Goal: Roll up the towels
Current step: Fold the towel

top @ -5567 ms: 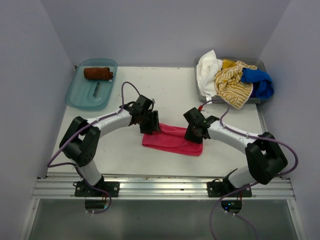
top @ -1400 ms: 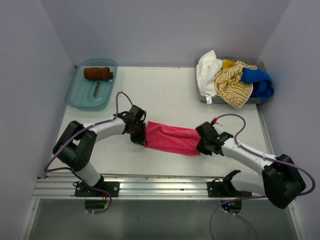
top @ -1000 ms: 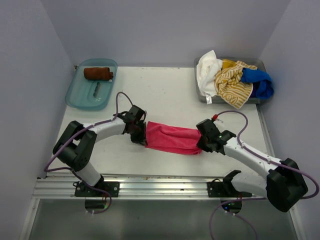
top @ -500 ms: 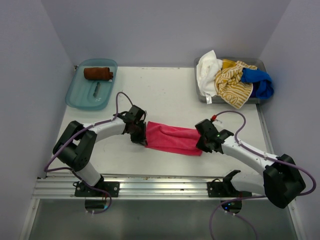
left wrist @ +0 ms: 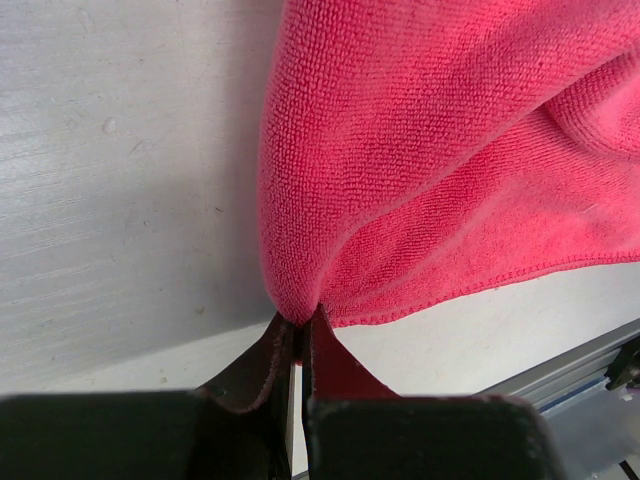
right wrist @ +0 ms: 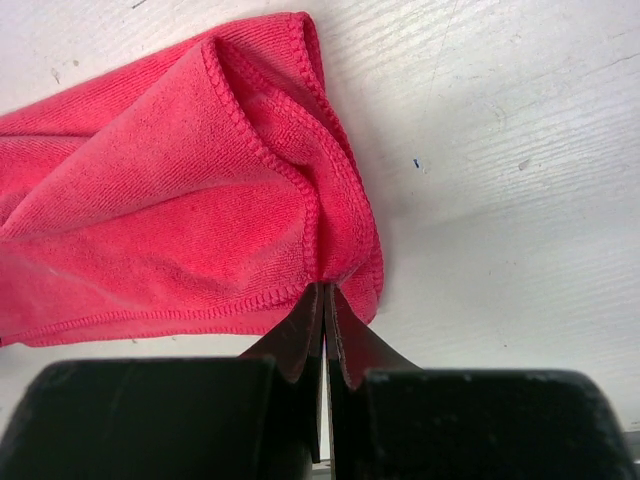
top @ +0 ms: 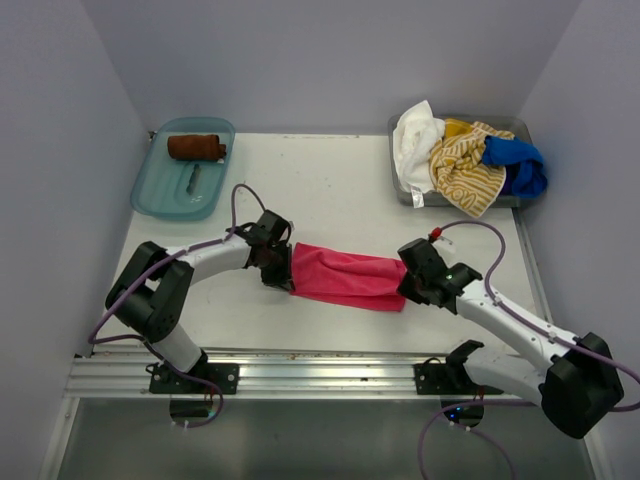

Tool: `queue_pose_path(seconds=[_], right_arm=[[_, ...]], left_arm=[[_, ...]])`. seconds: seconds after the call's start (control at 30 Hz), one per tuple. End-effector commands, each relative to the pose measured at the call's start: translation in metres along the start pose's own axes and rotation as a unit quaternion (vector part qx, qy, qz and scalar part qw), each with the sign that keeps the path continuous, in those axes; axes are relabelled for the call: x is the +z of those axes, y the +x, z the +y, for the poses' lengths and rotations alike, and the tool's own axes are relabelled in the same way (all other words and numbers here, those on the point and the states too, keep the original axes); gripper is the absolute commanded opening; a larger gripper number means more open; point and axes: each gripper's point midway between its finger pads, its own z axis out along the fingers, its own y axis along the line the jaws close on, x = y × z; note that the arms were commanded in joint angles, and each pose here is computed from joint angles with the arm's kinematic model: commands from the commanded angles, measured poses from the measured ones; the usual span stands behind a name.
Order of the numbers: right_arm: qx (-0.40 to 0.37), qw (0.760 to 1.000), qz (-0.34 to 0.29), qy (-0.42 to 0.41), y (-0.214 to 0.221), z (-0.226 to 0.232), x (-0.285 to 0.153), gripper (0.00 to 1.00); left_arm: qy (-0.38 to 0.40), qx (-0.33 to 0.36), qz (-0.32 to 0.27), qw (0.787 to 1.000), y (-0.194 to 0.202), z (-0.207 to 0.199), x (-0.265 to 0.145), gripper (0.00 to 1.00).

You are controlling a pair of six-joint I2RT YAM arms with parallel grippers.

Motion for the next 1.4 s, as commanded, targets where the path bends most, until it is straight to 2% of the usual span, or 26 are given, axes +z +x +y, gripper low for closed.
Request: queue_pose_path(seconds=[0.0, 0.37, 0.7, 0.73, 0.77, 0.83, 0.87, 0.93, 1.03, 1.07, 1.17, 1.37], right_arm=[[0.003, 1.000, -0.017, -0.007, -0.012, 0.005, -0.011, 0.00], [0.013, 1.000, 0.016, -0.024, 0.010, -0.004, -0.014, 0.00], [0.016, 0.998, 0.063, 0.004, 0.044, -0.027, 0.008, 0.00], [0.012, 0.998, 0.064, 0.013, 0.044, -0.031, 0.008, 0.07], [0.006, 0.998, 0.054, 0.019, 0.040, -0.031, 0.008, 0.21], [-0.001, 0.999, 0.037, 0.023, 0.028, -0.028, 0.000, 0.27], [-0.007, 0.999, 0.010, 0.029, 0.015, -0.030, -0.001, 0.31], [-0.011, 1.000, -0.024, 0.012, -0.008, -0.016, -0.011, 0.33], [-0.028, 0.999, -0.041, 0.006, -0.033, -0.001, -0.012, 0.34], [-0.032, 0.999, -0.041, 0.010, -0.040, -0.002, -0.009, 0.34], [-0.039, 0.999, -0.021, -0.011, -0.051, 0.016, 0.005, 0.36], [-0.054, 0.998, 0.021, -0.031, -0.058, 0.047, 0.032, 0.40]], left_arm=[[-0.005, 0.005, -0.017, 1.000, -0.010, 0.003, -0.002, 0.00], [-0.008, 0.002, -0.017, 1.000, -0.010, 0.006, -0.003, 0.00], [-0.008, -0.003, -0.016, 1.000, -0.009, 0.006, -0.003, 0.00], [-0.007, -0.003, -0.017, 1.000, -0.010, 0.005, -0.003, 0.00], [-0.005, -0.002, -0.018, 1.000, -0.010, 0.005, -0.005, 0.00], [-0.001, 0.000, -0.022, 1.000, -0.011, 0.002, -0.009, 0.00], [0.001, 0.003, -0.026, 1.000, -0.014, 0.000, -0.013, 0.00], [0.004, 0.008, -0.036, 0.999, -0.018, -0.004, -0.023, 0.00], [0.011, 0.021, -0.063, 0.998, -0.033, -0.015, -0.042, 0.13], [0.012, 0.025, -0.068, 0.997, -0.035, -0.017, -0.046, 0.24], [0.017, 0.034, -0.083, 0.996, -0.046, -0.025, -0.056, 0.32], [0.036, 0.044, -0.079, 0.995, -0.059, -0.039, -0.050, 0.31]])
